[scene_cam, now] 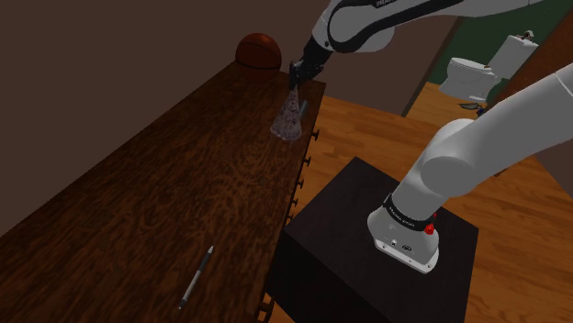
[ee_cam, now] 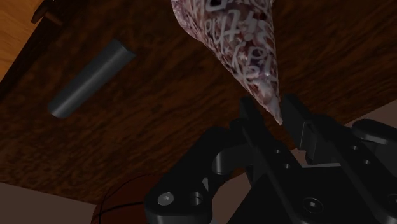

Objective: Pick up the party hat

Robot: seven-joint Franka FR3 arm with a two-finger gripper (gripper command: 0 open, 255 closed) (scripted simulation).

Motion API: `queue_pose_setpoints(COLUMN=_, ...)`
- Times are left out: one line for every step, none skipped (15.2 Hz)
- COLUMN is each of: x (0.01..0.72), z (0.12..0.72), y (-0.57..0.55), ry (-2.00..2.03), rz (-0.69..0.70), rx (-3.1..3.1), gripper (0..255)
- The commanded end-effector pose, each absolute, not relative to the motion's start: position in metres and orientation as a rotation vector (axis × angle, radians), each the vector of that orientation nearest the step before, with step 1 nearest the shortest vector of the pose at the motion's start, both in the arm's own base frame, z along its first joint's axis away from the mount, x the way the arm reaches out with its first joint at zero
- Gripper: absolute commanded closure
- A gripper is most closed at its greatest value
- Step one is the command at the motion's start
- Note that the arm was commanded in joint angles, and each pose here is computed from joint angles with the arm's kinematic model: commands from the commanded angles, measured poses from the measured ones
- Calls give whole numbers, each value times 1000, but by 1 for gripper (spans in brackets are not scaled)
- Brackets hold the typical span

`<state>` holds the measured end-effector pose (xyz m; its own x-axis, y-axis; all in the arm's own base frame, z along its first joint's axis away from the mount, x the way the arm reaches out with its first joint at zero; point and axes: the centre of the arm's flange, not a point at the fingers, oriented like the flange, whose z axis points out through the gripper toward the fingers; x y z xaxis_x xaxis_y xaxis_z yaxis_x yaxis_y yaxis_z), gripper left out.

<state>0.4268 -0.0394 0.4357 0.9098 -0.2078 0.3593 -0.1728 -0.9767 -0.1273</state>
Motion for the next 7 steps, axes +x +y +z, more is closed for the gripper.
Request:
queue_pose_setpoints(x=427, z=446, y=-40, ry=298, rz=-576, rx=-2979, gripper=255)
queue_pose_setpoints(x=427, z=451, y=-40, ry=298, rz=-576, rx=-2979, gripper=255)
queue_pose_setpoints(x=427, z=456, y=-40, ry=298, rz=-576, rx=-2979, gripper=255)
queue_pose_setpoints(x=427, z=461, y=-40, ry=298, rz=-576, rx=-2979, gripper=255)
queue_pose_setpoints(x=427, z=467, y=-40, ry=298, rz=-576, rx=-2979, gripper=255)
queue_pose_setpoints(x=427, z=467, y=-40, ry=298, rz=-576, rx=-2979, gripper=255)
queue_pose_setpoints(x=427, z=467, y=-40, ry=298, rz=-576, rx=-2979, gripper=255)
